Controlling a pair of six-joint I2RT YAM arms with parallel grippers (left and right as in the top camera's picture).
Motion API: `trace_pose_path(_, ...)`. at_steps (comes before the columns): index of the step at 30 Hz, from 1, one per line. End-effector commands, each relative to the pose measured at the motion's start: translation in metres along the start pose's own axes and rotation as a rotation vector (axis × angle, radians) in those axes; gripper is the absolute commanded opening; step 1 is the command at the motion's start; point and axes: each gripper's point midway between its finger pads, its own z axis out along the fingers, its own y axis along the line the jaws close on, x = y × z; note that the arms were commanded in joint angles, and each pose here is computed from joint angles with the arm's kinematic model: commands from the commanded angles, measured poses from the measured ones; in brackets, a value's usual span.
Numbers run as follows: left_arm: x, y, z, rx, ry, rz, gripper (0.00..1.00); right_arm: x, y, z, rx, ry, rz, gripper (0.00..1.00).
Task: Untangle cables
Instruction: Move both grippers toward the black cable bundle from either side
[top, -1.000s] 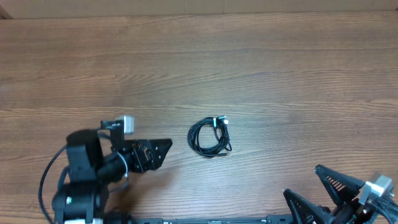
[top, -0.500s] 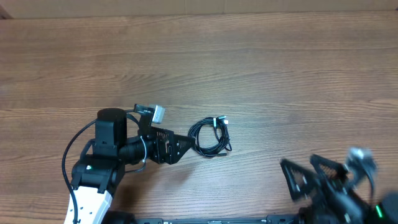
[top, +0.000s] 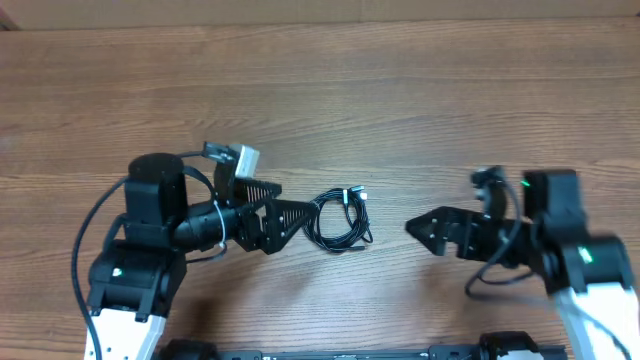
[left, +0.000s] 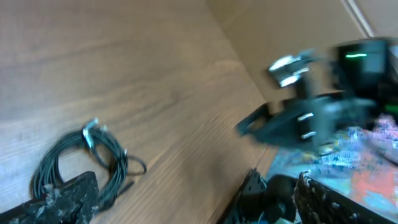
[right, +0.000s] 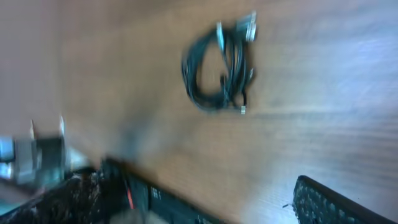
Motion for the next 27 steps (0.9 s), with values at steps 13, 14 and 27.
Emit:
trace_pose_path(13, -0.014, -0.001, -0.043, -0.288, 0.010, 0.102, 1.00, 0.023, 0.008, 0.119, 0.063, 0.345, -0.368, 0.86)
trace_pose_path(14, -0.013, -0.004, -0.046, -0.292, 0.018, 0.104, 1.00, 0.018, 0.007, 0.124, 0.067, 0.329, -0.383, 0.86)
trace_pose_path(27, -0.008, -0.013, -0.056, -0.310, 0.044, 0.087, 1.00, -0.037, -0.015, 0.144, 0.240, 0.137, -0.486, 0.94)
